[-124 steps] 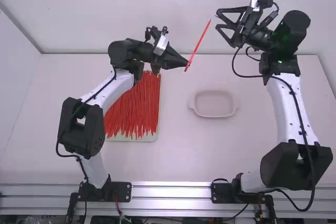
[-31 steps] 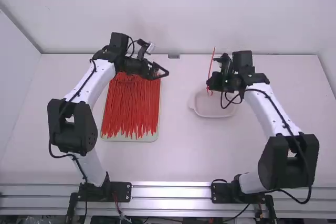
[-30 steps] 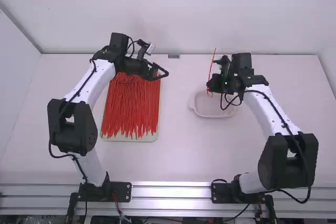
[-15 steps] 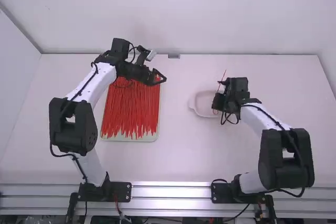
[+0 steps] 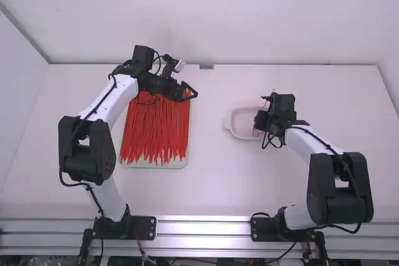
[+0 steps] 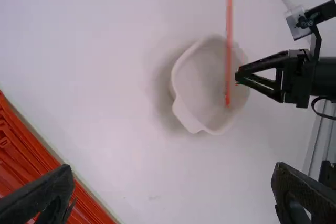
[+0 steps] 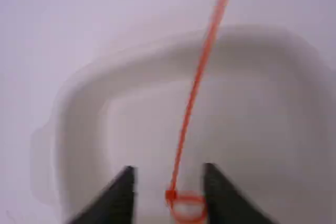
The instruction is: Fasten the cable tie
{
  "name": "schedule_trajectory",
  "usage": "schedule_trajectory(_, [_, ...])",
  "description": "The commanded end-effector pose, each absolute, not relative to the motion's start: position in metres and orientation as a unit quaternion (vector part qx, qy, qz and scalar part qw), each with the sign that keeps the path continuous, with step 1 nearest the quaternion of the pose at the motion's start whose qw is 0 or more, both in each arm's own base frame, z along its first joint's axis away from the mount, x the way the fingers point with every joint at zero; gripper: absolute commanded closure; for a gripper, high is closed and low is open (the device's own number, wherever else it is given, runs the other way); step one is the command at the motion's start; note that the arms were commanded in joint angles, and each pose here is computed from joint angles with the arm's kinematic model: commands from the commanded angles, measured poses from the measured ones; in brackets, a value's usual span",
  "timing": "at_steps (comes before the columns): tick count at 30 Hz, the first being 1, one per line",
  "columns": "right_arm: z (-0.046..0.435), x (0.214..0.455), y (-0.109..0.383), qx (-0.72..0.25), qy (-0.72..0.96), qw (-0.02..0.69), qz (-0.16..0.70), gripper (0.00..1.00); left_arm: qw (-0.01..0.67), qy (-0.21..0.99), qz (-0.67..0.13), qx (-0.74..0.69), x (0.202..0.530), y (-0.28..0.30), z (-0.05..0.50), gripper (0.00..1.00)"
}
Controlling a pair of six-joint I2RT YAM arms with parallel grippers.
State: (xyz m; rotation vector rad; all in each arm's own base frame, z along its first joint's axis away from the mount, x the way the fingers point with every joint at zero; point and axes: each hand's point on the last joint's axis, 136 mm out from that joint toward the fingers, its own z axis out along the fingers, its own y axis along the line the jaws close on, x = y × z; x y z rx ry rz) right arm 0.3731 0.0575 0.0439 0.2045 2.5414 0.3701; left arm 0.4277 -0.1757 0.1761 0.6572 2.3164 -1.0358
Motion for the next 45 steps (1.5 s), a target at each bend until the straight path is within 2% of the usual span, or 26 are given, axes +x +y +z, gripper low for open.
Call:
schedule_trajectory(1, [0.041,0.370,0.056,0.077,0.949,0.276,0.134,0.01,0.257,0.849,-0.390,0.247,0.424,-0.181,0.181,0.01])
schedule_trajectory(10, [0.053,0.362,0.061,0.077,0.955,0.247,0.142,0.01,0.270,0.849,-0.381,0.247,0.423,-0.176,0.192,0.01])
schedule_trajectory(14, [0.079,0.355,0.060,0.078,0.956,0.244,0.141,0.01,0.304,0.855,-0.339,0.247,0.424,-0.164,0.213,0.01])
schedule_trajectory(16, [0.099,0.348,0.058,0.090,0.953,0.250,0.144,0.01,0.315,0.875,-0.299,0.215,0.422,-0.150,0.227,0.01])
schedule_trajectory(20, [0.125,0.336,0.058,0.096,0.949,0.262,0.149,0.01,0.318,0.887,-0.269,0.197,0.411,-0.138,0.242,0.01])
schedule_trajectory(25, [0.154,0.321,0.058,0.085,0.942,0.297,0.132,0.01,0.318,0.888,-0.268,0.196,0.391,-0.136,0.258,0.01])
schedule_trajectory(30, [0.170,0.315,0.055,0.080,0.935,0.325,0.116,0.01,0.313,0.890,-0.269,0.192,0.388,-0.135,0.257,0.01])
schedule_trajectory(40, [0.175,0.313,0.005,0.089,0.912,0.396,0.050,0.13,0.367,0.900,-0.215,0.090,0.395,-0.078,0.265,0.13])
schedule_trajectory(45, [0.178,0.308,0.003,0.051,0.897,0.438,0.034,0.22,0.404,0.894,-0.179,0.081,0.391,-0.066,0.271,0.20])
